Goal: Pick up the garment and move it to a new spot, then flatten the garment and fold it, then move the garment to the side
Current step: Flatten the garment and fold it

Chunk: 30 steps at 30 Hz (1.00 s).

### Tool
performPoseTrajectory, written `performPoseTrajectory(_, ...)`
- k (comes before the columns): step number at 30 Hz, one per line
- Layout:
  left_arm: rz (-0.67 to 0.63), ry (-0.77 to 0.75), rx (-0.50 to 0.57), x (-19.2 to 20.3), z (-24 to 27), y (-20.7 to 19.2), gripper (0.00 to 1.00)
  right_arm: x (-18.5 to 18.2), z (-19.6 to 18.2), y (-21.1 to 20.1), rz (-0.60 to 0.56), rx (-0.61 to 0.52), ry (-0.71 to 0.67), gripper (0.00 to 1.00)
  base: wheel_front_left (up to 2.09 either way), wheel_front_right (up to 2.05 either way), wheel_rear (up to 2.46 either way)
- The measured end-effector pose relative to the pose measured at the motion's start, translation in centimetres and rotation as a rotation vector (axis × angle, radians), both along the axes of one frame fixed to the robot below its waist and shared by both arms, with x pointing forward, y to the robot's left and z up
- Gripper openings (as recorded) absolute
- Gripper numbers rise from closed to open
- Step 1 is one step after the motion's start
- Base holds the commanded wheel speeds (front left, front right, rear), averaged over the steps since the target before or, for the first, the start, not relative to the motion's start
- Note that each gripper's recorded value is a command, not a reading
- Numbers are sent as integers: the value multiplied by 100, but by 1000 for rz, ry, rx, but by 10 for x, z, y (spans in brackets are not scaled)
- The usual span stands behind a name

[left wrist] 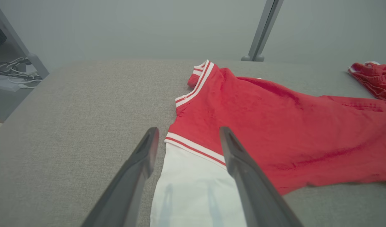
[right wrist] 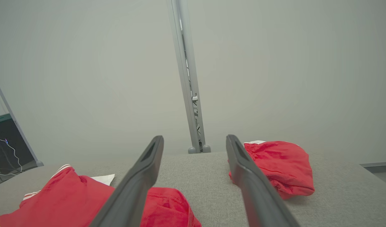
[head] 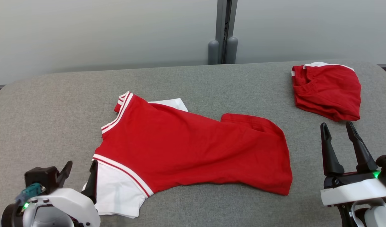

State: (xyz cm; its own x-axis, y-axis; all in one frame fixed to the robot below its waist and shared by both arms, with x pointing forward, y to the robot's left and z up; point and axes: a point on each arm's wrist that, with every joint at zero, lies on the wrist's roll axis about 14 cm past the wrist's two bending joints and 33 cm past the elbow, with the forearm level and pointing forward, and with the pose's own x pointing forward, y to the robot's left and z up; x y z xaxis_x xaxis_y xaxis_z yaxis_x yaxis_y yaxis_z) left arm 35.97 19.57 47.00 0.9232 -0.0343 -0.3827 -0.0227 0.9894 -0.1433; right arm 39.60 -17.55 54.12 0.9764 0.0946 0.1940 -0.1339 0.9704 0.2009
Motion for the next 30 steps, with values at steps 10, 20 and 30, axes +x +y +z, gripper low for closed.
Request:
performPoseTrajectory(10,-52,-264,7,15,20,-22,100,-9,-6,7,26,-9,17,100,0,0,0)
performPoseTrajectory(20,-6,-294,-13,17,8,-20,100,-25,-19,6,-2,24,54,100,0,0,0)
performPoseTrajectory(30,-13,-303,-18,23,7,-22,100,-24,-19,5,-9,23,51,100,0,0,0)
